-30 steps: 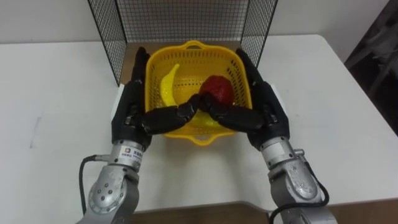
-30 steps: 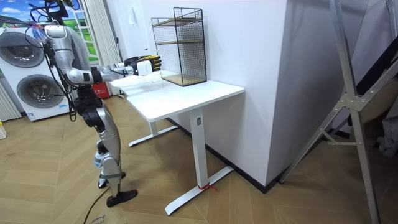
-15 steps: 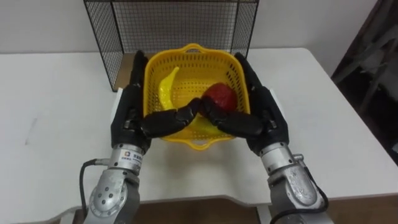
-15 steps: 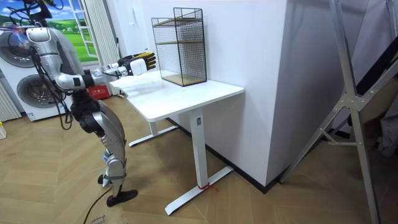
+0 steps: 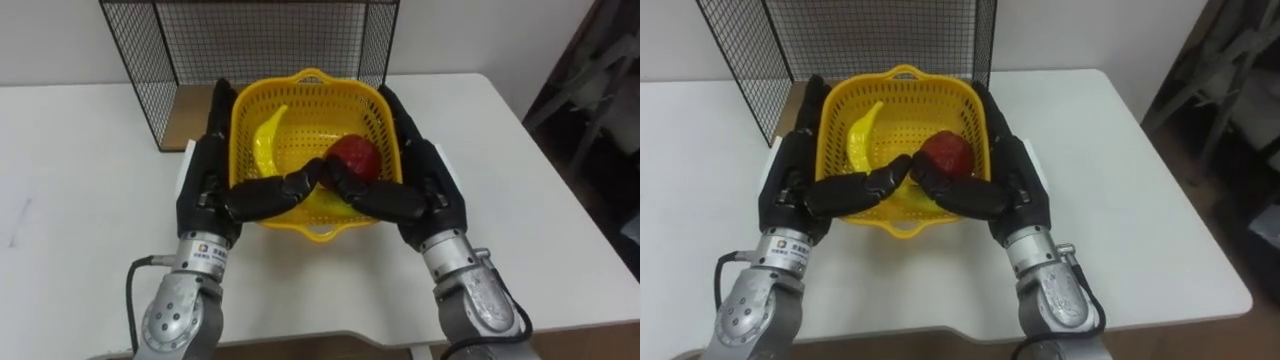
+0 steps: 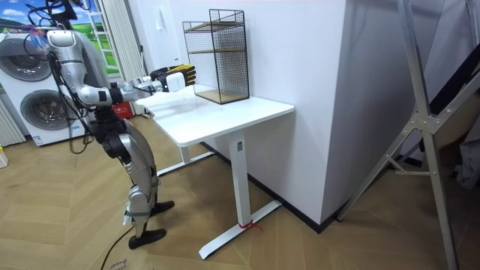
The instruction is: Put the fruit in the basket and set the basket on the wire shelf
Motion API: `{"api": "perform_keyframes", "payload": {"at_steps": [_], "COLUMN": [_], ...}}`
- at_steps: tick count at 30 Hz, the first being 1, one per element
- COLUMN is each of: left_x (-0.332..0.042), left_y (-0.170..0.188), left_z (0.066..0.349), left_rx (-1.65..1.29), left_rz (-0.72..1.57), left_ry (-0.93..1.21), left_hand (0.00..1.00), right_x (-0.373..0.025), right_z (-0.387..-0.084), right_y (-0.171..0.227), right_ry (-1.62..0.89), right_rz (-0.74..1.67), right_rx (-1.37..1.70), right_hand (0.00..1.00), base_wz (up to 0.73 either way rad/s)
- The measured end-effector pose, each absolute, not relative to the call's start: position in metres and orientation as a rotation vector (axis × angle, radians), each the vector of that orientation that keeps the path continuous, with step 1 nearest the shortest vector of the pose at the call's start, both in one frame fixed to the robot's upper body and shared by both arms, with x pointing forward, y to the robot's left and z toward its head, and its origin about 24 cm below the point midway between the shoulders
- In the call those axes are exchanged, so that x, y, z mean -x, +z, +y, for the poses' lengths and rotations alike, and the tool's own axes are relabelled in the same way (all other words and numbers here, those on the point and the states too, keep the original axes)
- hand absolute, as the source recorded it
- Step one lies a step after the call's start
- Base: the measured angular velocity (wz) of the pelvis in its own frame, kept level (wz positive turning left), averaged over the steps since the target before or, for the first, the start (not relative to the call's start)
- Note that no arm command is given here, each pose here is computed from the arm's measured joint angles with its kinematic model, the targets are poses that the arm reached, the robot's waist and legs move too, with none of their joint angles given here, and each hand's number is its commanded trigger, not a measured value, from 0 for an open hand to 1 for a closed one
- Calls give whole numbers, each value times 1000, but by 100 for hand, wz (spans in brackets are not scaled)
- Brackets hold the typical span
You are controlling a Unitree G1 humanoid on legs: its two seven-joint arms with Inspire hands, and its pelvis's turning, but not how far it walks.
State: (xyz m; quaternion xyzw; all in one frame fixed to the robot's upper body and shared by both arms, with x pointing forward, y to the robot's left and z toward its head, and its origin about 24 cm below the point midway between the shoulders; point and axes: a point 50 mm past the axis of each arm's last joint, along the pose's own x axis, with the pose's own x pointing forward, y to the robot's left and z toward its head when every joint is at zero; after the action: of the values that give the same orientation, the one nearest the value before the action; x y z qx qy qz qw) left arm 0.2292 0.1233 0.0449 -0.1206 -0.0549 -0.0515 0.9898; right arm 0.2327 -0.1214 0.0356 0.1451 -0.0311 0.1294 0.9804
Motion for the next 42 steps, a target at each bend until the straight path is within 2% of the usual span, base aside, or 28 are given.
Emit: {"api": "perform_keyframes", "payload": {"at_steps": [42], "left_x": [-232], "left_y": [49], "left_z": [125], "left_rx": [292], "left_rz": [-125], "left_ry": [-75], "left_hand": [0], "right_x": [-241], "right_z": [-116], "right_y": [43], "right_ry": [262], "right_rz": [-91], "right_rx": [-272], "right_hand": [0], "base_wz": [2]}}
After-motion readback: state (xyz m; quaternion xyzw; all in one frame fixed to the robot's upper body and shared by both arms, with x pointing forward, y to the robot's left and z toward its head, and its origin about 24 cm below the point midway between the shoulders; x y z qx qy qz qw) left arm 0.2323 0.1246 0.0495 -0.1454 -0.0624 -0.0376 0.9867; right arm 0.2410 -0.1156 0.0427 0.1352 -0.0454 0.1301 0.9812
